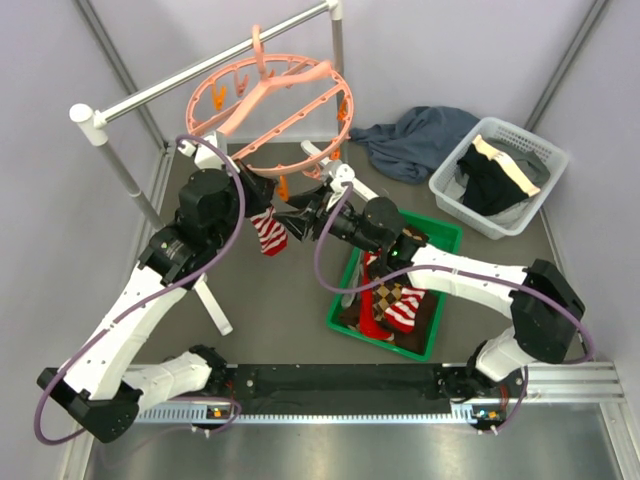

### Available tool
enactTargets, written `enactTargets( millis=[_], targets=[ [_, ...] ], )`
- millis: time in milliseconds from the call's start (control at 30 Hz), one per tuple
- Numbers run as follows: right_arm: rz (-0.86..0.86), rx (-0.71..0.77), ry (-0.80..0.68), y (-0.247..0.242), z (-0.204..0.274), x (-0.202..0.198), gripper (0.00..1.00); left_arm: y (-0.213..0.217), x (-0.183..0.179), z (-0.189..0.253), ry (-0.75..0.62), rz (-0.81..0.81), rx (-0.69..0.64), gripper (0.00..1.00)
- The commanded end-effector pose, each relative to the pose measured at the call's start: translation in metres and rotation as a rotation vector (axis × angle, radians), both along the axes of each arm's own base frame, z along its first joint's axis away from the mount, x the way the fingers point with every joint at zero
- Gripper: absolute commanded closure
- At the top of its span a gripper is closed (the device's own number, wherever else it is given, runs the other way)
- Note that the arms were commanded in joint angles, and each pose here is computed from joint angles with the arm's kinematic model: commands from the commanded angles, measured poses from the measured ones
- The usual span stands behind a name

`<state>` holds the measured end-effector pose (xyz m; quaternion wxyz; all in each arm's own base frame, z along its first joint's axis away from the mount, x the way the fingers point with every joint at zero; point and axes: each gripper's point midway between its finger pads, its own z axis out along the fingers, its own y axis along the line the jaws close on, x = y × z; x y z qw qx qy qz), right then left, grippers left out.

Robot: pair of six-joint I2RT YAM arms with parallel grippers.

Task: Clip the socks to the hanger
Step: Open the clamp at the hanger.

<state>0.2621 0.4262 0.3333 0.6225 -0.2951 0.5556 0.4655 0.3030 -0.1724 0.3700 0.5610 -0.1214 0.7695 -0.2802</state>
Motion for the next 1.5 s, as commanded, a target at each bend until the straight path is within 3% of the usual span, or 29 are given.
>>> enactTargets(
  millis=[0, 333, 433, 600, 800, 1133, 1333, 1467],
  targets=[
    [-0.017, 0.132, -0.053, -0.004, 0.05, 0.008, 0.52, -0.003, 0.0, 0.022, -0.047, -0.016, -0.028, 1.0],
    [-0.015, 0.161, -0.061, -0.005, 0.06, 0.01, 0.64, -0.002, -0.003, 0.022, -0.042, -0.021, -0.023, 1.0],
    [-0.015, 0.159, -0.058, -0.003, 0.062, 0.01, 0.73, -0.002, -0.003, 0.023, -0.045, -0.021, -0.023, 1.0],
    [-0.014, 0.147, -0.052, -0.002, 0.057, 0.011, 1.0, -0.003, -0.006, 0.03, -0.061, -0.036, -0.034, 0.98],
    [-0.014, 0.14, -0.048, -0.003, 0.056, 0.011, 1.0, 0.0, -0.015, 0.042, -0.087, -0.05, -0.054, 0.68],
    [-0.041, 0.122, -0.045, -0.003, 0.052, 0.014, 1.0, -0.007, -0.017, 0.039, -0.111, -0.111, 0.001, 0.39],
    [-0.067, 0.096, -0.066, -0.003, 0.051, 0.015, 1.0, -0.014, -0.01, 0.03, -0.106, -0.141, 0.051, 0.33],
    [-0.081, 0.081, -0.08, -0.001, 0.05, 0.015, 1.0, -0.007, -0.002, 0.028, -0.115, -0.093, 0.08, 0.4]
  ],
)
